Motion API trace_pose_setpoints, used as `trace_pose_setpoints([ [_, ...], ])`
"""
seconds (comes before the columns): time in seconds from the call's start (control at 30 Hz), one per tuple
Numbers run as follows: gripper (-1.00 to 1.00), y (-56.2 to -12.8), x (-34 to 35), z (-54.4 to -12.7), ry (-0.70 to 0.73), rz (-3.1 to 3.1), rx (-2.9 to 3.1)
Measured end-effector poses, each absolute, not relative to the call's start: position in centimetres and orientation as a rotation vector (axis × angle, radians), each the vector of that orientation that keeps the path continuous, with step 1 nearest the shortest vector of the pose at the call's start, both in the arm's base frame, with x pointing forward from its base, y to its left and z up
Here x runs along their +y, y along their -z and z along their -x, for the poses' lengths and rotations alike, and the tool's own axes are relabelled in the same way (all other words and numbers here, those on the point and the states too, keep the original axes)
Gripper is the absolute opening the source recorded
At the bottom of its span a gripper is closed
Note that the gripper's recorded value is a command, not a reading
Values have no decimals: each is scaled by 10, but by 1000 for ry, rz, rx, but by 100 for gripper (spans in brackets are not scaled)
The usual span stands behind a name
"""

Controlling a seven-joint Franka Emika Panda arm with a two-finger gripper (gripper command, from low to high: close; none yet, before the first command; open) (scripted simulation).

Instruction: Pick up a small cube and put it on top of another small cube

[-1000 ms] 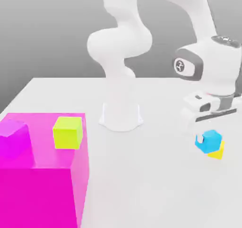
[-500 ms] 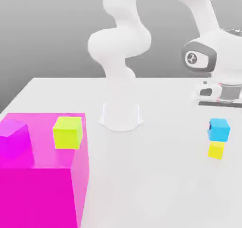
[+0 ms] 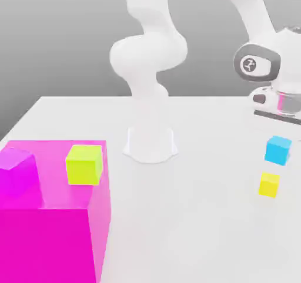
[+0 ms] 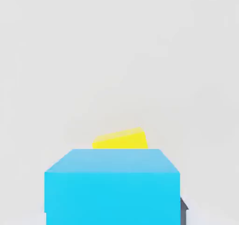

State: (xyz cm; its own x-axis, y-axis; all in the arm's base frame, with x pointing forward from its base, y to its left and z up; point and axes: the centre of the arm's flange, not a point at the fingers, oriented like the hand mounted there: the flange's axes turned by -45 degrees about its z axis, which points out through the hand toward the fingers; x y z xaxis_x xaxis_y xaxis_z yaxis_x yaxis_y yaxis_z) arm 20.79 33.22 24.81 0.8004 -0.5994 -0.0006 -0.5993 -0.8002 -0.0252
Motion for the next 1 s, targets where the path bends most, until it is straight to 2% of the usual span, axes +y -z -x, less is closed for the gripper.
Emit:
trace_pose_setpoints([
  [0.5, -100, -241, 338, -212, 52, 2928, 967],
  [1.0, -100, -205, 335, -212, 48, 2951, 977],
])
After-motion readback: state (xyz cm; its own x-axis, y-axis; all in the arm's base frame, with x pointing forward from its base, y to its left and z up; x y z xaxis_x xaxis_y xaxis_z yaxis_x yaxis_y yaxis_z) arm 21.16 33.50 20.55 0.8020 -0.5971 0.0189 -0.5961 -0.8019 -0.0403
